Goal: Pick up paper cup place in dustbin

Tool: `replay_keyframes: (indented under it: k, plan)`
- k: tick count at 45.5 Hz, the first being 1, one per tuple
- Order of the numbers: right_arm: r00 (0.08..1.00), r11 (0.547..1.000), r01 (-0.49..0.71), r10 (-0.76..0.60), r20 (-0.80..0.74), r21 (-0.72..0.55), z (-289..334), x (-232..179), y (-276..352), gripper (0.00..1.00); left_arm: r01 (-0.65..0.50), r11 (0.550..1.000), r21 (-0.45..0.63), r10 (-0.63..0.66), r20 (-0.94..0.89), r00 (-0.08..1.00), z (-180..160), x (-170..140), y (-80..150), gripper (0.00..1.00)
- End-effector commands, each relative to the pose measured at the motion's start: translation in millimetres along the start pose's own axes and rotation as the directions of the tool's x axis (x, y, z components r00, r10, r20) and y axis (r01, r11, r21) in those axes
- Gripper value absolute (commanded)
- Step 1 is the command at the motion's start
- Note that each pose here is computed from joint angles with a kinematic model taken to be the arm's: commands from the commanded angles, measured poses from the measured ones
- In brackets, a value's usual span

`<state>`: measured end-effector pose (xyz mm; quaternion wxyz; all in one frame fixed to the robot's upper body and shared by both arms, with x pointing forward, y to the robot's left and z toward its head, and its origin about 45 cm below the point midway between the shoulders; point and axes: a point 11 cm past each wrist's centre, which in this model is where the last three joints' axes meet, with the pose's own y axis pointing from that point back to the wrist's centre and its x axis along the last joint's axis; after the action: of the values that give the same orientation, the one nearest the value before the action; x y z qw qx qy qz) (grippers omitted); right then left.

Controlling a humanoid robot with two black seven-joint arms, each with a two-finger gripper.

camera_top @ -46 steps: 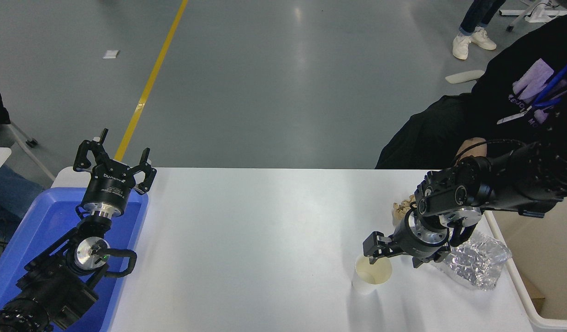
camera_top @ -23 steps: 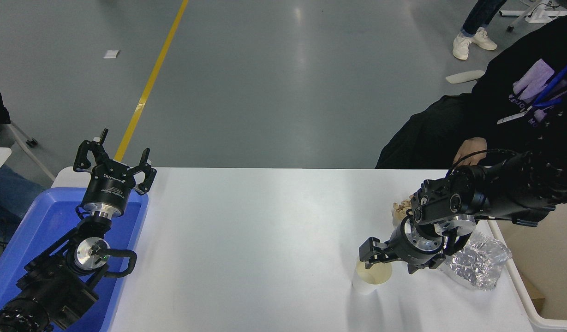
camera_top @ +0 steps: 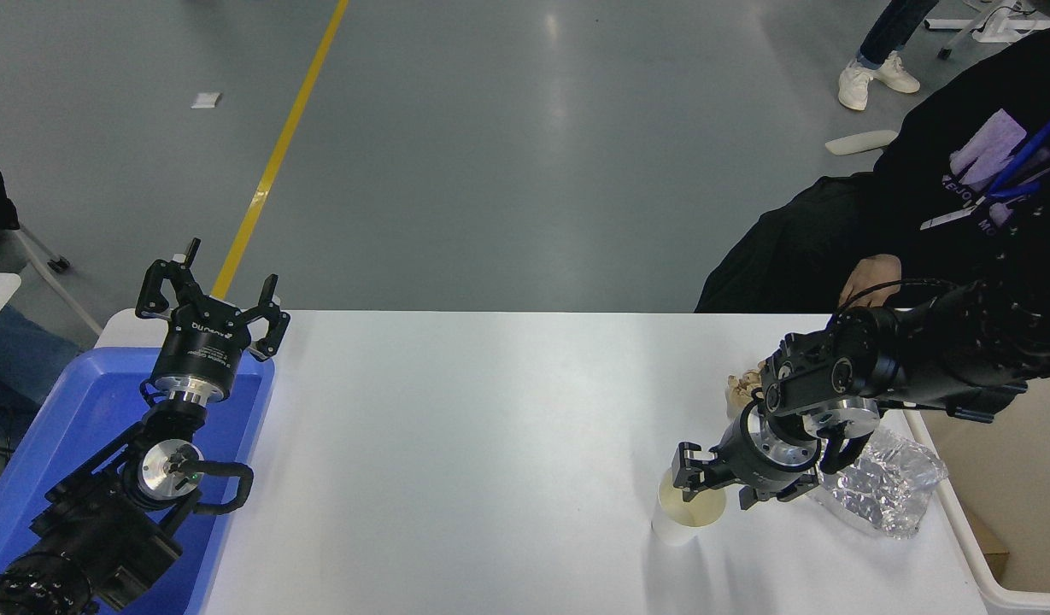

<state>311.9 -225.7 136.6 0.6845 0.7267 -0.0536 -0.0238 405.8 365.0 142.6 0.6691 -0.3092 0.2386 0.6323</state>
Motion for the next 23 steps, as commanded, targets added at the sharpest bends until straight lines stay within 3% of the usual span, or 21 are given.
replay_keyframes:
  k: [1, 10, 15, 23]
  plan:
    - [1.000, 1.000, 0.003, -0.003, 0.003, 0.006, -1.5, -1.0, -0.6, 0.53, 0.000, 1.000, -0.001, 0.000, 0.000, 1.000, 0.2, 0.0, 0.0, 0.98]
    - [1.000, 1.000, 0.004, -0.004, 0.004, 0.014, -4.1, -1.1, -0.5, 0.52, 0.000, 1.000, 0.000, 0.000, 0.000, 1.000, 0.0, 0.0, 0.0, 0.98]
    - [1.000, 1.000, 0.008, -0.008, 0.005, 0.013, -3.7, -2.2, -1.4, 0.43, 0.000, 1.000, 0.000, 0.000, 0.000, 1.000, 0.0, 0.0, 0.0, 0.98]
    - [1.000, 1.000, 0.013, -0.013, 0.007, 0.016, -4.1, -3.6, -2.7, 0.39, 0.000, 1.000, 0.000, 0.000, 0.000, 1.000, 0.0, 0.0, 0.0, 0.98]
